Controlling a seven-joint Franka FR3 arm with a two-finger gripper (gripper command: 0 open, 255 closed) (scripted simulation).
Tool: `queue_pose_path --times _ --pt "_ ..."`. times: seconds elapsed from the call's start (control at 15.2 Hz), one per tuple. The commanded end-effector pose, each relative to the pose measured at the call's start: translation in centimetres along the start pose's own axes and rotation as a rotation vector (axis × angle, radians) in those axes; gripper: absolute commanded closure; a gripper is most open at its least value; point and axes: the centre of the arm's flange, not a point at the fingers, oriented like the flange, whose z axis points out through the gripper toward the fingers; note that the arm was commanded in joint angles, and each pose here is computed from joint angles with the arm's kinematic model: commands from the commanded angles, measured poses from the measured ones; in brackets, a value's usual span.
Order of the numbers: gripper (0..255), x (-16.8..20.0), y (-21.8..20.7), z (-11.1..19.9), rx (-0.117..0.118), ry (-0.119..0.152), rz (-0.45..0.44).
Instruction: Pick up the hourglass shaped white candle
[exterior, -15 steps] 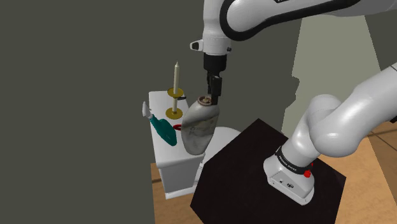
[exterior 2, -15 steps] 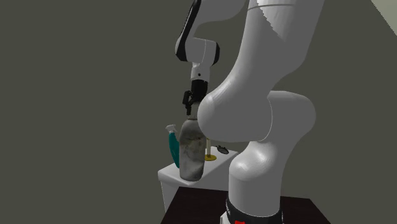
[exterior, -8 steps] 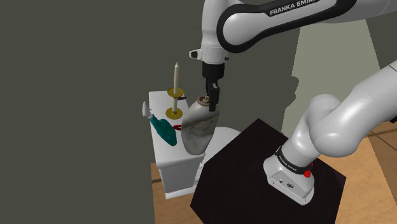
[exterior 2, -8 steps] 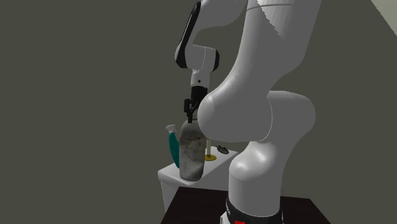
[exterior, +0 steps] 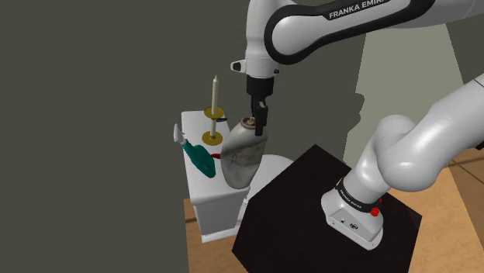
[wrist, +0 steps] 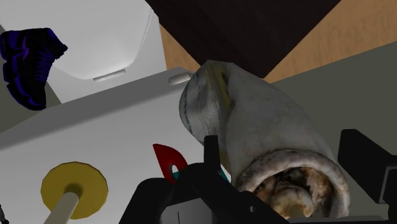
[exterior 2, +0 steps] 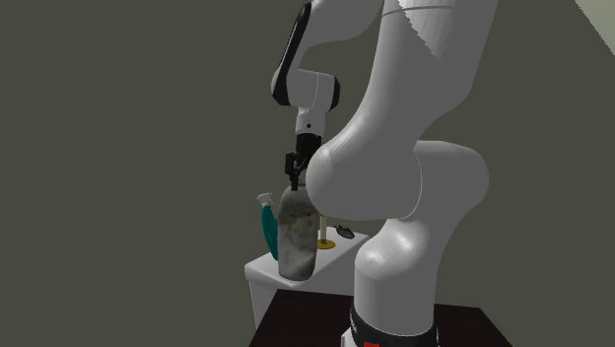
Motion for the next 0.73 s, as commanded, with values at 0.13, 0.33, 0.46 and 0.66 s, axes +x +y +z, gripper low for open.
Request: queue_pose_path --times 0.13,0.33,0.46,0.66 --pt "255 -0.1 -0.2 -0.9 0.0 -0.002 0.001" --pt "255 -0.3 -0.6 -2.5 0.0 -0.002 0.001" --pt "255 -0.4 -0.8 -3.5 0.0 -0.002 0.001" --pt "255 -0.6 -1.1 -5.0 0.0 -0.002 0.001"
